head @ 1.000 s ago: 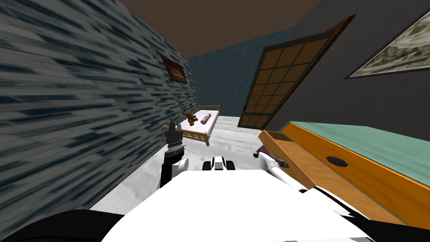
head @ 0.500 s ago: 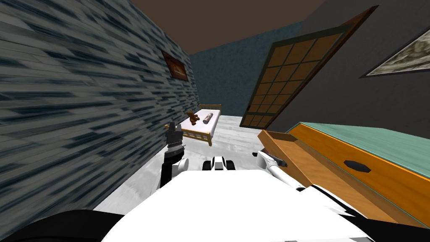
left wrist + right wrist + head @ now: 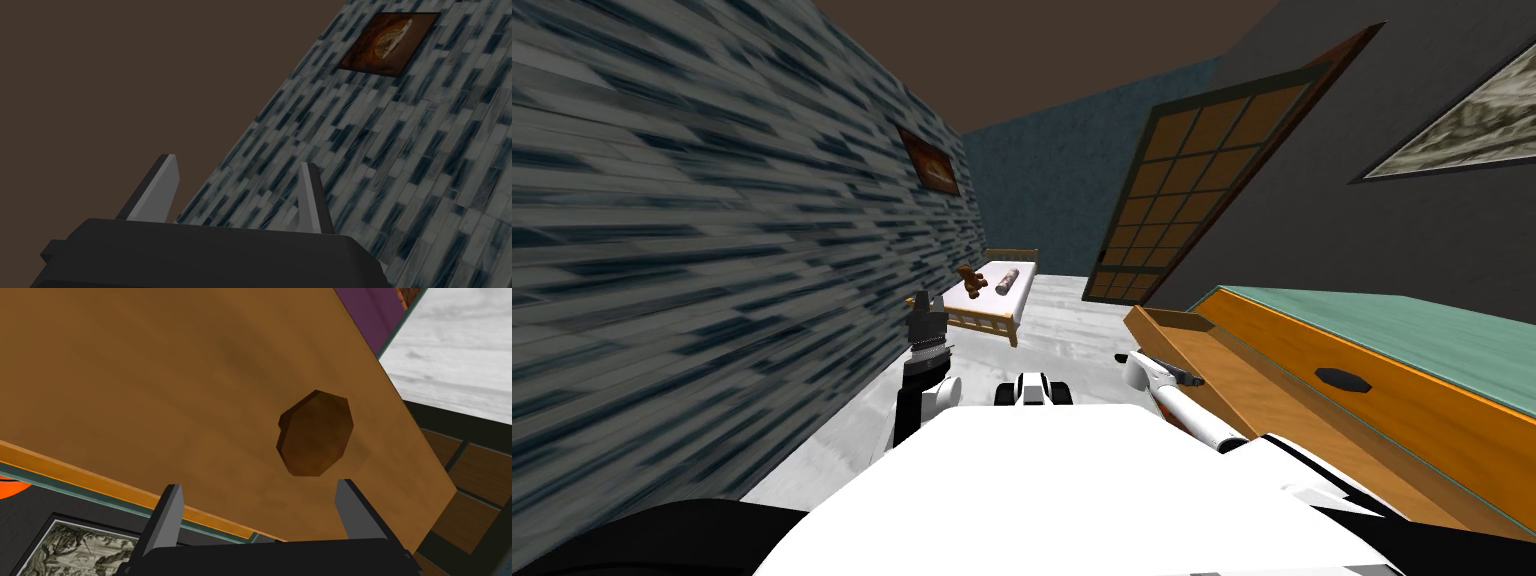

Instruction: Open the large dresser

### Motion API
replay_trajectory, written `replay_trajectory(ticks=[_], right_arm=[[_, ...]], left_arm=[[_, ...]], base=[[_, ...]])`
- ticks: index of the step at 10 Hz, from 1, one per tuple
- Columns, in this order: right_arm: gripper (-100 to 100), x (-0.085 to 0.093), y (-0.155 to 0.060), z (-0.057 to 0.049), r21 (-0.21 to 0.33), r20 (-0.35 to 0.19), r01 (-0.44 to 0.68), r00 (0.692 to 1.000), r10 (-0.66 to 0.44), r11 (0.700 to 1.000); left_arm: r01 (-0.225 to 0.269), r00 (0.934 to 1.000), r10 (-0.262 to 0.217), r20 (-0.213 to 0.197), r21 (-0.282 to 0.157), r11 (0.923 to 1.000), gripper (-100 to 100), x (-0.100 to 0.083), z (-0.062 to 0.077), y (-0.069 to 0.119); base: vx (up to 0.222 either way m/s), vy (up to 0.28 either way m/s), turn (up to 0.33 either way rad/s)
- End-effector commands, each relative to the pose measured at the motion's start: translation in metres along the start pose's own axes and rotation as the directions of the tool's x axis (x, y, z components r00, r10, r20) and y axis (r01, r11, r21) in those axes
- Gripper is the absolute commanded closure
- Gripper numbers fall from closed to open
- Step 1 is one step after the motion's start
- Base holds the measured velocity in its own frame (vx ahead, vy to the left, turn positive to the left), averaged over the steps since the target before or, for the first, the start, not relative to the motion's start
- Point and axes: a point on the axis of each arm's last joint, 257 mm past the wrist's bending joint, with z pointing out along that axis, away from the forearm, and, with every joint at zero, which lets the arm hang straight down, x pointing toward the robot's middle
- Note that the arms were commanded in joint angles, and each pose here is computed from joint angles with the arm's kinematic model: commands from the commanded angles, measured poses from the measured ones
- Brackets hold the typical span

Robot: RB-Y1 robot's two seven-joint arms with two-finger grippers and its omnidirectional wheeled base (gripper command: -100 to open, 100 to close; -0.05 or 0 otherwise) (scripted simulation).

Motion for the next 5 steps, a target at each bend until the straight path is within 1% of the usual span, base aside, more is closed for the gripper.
replay_trajectory(ticks=[1,2,3,5], right_arm=[[-100,-0.023,0.0,0.003,-0.003,0.006,0.005,1.0,-0.005,1.0],[-100,-0.023,0.0,0.003,-0.003,0.006,0.005,1.0,-0.005,1.0],[-100,-0.041,-0.001,0.004,-0.007,0.012,0.007,1.0,-0.007,1.0],[-100,-0.04,-0.001,0.005,-0.008,0.012,0.005,1.0,-0.005,1.0]], left_arm=[[0.0,1.0,0.0,0.0,0.0,1.0,0,0.0,0.0,0.0],[0.0,1.0,0.0,0.0,0.0,1.0,0,0.0,0.0,0.0],[0.0,1.0,0.0,0.0,0.0,1.0,0,0.0,0.0,0.0],[0.0,1.0,0.0,0.0,0.0,1.0,0,0.0,0.0,0.0]], base=[[-0.027,0.039,-0.027],[-0.022,0.026,-0.004],[-0.04,0.038,-0.045],[-0.026,0.023,-0.011]])
